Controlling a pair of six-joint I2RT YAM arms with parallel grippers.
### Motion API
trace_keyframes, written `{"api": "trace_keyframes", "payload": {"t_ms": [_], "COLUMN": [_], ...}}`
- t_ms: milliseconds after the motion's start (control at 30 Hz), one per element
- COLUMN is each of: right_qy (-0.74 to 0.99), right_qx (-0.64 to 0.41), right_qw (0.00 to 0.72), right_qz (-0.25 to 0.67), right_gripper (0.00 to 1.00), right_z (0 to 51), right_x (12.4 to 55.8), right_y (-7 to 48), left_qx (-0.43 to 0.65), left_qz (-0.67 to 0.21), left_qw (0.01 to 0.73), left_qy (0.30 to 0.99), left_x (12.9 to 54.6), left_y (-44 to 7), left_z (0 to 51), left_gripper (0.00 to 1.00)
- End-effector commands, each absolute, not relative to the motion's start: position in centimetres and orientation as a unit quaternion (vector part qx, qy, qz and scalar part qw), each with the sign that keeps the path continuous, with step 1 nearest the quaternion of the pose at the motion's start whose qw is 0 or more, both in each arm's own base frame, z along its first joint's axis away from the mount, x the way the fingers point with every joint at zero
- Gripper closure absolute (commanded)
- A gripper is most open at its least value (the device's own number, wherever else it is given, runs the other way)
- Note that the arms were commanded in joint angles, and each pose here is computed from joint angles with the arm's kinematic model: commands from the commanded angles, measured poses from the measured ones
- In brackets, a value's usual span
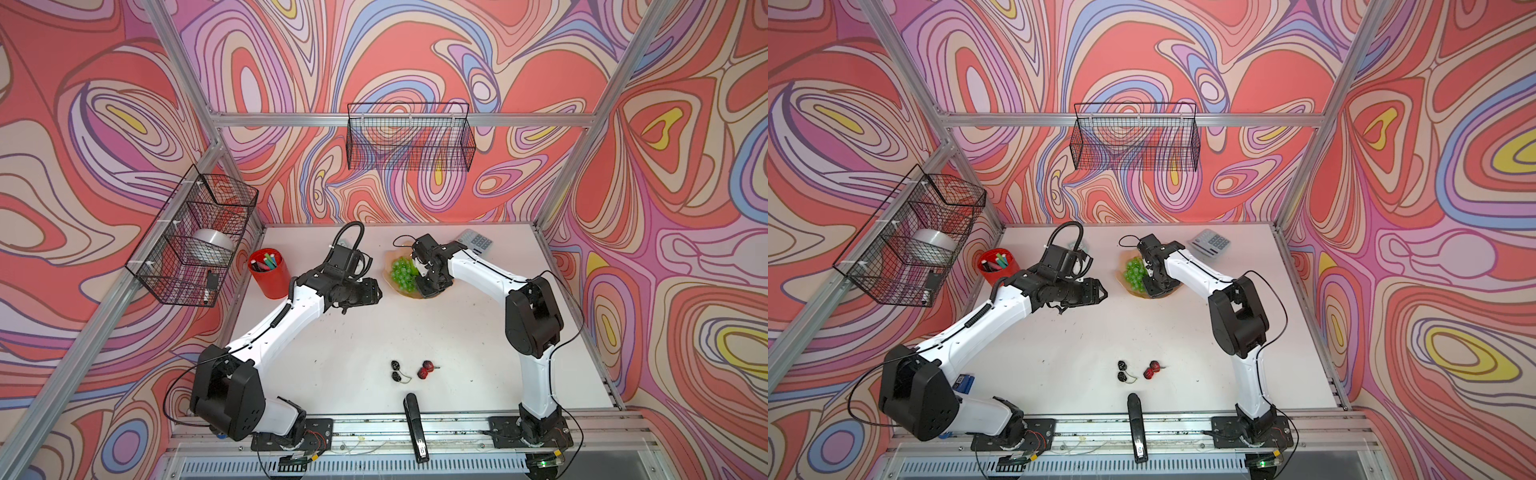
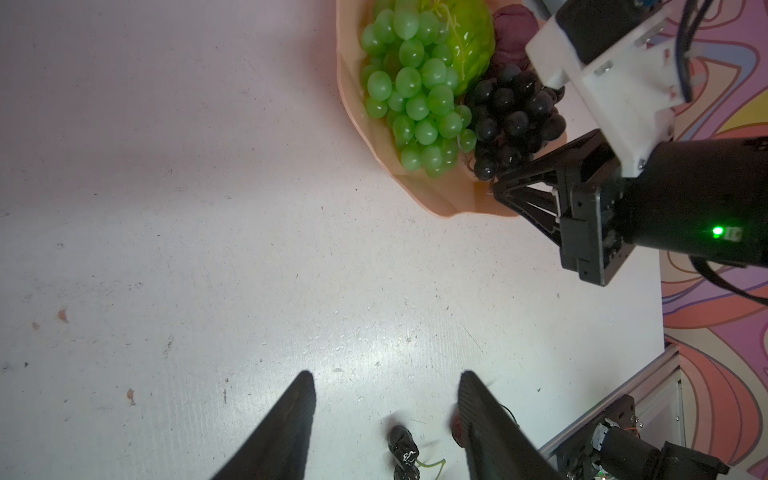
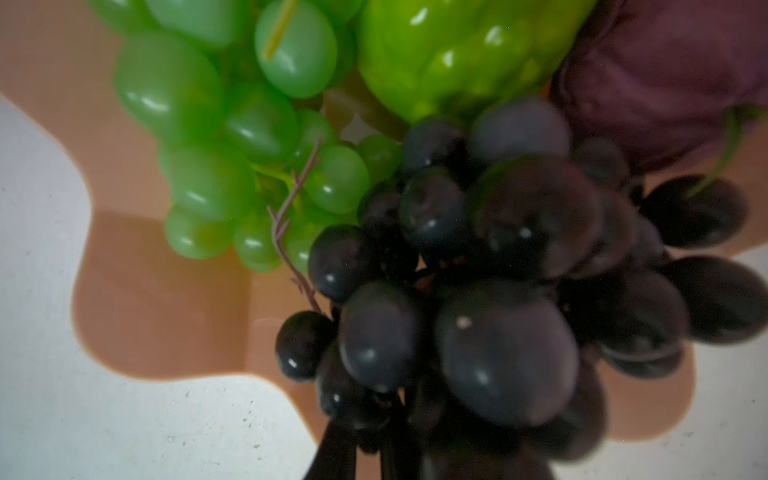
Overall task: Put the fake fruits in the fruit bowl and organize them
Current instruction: 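Raise the right gripper from the bowl while the left gripper moves toward the cherries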
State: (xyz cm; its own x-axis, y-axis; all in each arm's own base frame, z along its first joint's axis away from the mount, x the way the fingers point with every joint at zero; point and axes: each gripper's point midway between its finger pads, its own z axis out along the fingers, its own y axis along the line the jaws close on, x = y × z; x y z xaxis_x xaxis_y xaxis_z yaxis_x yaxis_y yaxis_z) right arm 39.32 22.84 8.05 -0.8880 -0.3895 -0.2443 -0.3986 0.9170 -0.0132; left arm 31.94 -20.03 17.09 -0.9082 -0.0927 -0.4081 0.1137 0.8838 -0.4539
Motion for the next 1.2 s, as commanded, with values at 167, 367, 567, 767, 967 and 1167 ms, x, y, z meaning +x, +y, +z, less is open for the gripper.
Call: {"api": "trace_keyframes", "payload": {"t_ms": [167,367,567,767,967,1167], "right_qy": [0.968,0.964,0.963,0.957,0.961,0.966], "right_qx": [-0.193,-0.192,-0.190,-0.187,-0.184,-0.172], "right_qw": [0.151,0.165,0.179,0.218,0.202,0.186], "right_qz": [0.049,0.083,0.062,0.040,0.032,0.052], "right_gripper": [0.66,0.54,0.70,0.82,0.89,0.91], "right_z": [11.0,14.6,17.2,16.7,13.0,10.7], "right_x": [40.2,39.5,39.4,41.7,42.8,42.4], "right_y": [24.2,24.8,23.9,23.8,23.4,22.8], "left_qx": [0.005,0.004,0.005,0.006,0.012,0.011], "left_qz": [-0.236,-0.236,-0.235,-0.233,-0.224,-0.219], "left_qw": [0.215,0.219,0.219,0.210,0.201,0.189], "left_qy": [0.948,0.947,0.947,0.950,0.954,0.957], "left_x": [31.9,31.8,31.7,31.3,30.8,30.3], "left_y": [-19.7,-19.6,-19.5,-19.4,-19.1,-18.9], "left_z": [16.9,17.3,17.5,17.3,17.2,16.6], "left_gripper": [0.41,0.41,0.41,0.42,0.46,0.46]}}
